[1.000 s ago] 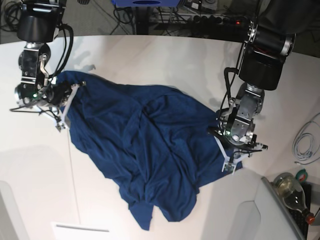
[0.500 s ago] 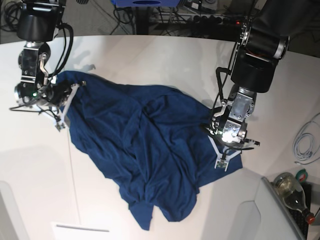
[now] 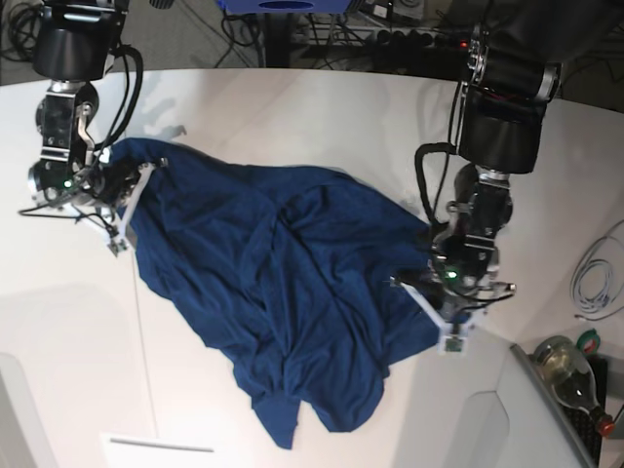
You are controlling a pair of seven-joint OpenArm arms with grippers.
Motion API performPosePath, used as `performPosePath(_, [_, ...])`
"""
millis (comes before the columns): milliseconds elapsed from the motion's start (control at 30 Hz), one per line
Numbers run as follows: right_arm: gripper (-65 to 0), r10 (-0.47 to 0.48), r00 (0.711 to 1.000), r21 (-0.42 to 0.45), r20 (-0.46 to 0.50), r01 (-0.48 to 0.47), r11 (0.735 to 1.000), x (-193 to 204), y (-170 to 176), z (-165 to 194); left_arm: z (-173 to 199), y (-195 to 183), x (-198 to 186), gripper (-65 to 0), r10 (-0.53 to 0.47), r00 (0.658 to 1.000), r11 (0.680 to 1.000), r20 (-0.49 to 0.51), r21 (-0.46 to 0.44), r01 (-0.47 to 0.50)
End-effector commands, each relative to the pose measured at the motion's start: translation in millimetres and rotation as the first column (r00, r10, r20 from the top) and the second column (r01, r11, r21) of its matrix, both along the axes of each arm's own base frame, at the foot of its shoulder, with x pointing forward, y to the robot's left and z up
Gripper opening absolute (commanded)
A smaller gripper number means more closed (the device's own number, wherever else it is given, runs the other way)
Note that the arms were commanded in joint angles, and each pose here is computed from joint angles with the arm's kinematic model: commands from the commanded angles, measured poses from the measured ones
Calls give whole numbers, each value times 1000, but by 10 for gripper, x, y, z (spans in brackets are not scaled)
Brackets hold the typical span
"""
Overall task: Layout the t-shirt on the table in an organized manner, then fold the t-shirt properly
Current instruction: 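Grasp the shirt edge with the left gripper beside the bunched fabric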
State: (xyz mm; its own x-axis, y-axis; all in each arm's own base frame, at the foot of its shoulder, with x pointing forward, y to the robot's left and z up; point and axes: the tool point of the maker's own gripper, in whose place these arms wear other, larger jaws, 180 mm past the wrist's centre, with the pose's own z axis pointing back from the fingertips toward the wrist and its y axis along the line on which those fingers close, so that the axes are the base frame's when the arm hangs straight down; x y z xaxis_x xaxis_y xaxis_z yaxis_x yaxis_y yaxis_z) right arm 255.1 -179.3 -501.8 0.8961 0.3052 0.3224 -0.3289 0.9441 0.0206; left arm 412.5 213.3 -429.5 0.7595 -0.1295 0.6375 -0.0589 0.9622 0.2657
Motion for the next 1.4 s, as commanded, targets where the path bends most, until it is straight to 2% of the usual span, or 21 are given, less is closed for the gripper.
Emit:
performPosePath(0, [-650, 3, 998, -45, -69, -6, 999, -156, -83, -69, 182, 156, 120, -609, 33, 998, 999, 51, 13, -33])
performPosePath(67, [-650, 3, 998, -45, -69, -6, 999, -156, -83, -69, 169, 180, 116, -433, 41, 998, 999, 47, 12, -41])
performPosePath(133, [-650, 5, 998, -45, -69, -8, 999, -156, -79, -69, 138, 212, 138, -321, 49, 998, 999, 31, 14, -49])
performPosePath(233, [-650, 5, 998, -45, -69, -8, 999, -156, -79, -69, -14, 286, 98, -308, 67, 998, 998, -21, 21, -67])
performPosePath(400, [-650, 5, 998, -44, -68, -8, 999, -154, -78, -69, -227, 308, 45, -309, 72, 996, 997, -46, 23, -70])
performPosePath(433, [-650, 5, 998, -44, -68, -8, 999, -154, -78, -69, -271, 311, 19, -316, 73, 996, 997, -55, 24, -71])
performPosePath(500, [-650, 5, 998, -44, -68, -8, 999, -154, -78, -69, -335, 322, -18, -383, 74, 995, 997, -66, 26, -72])
performPosePath(600, [-650, 5, 998, -44, -68, -8, 999, -154, -78, -69, -361, 332, -23, -597, 71, 996, 997, -59, 29, -69])
performPosePath(633, [-650, 5, 998, -44, -68, -8, 999, -154, -78, -69, -360, 332, -21, -650, 70, 996, 997, -57, 29, -69])
performPosePath(933, [-650, 5, 998, -44, -68, -8, 999, -154, -78, -69, -250, 317, 25, -650, 73, 997, 997, -32, 20, -72])
performPosePath(1000, [-650, 5, 998, -44, -68, -8, 999, -154, -78, -69, -218, 300, -26, -650, 79, 995, 997, -54, 15, -78])
performPosePath(1233, [-650, 5, 998, -44, -68, -8, 999, -154, -78, -69, 367, 18, 9, -650, 44, 999, 999, 32, -23, -44])
performPosePath(1367, [-650, 5, 998, -44, -68, -8, 999, -154, -78, -69, 574, -113, 140, -650, 34, 997, 999, 64, -45, -32])
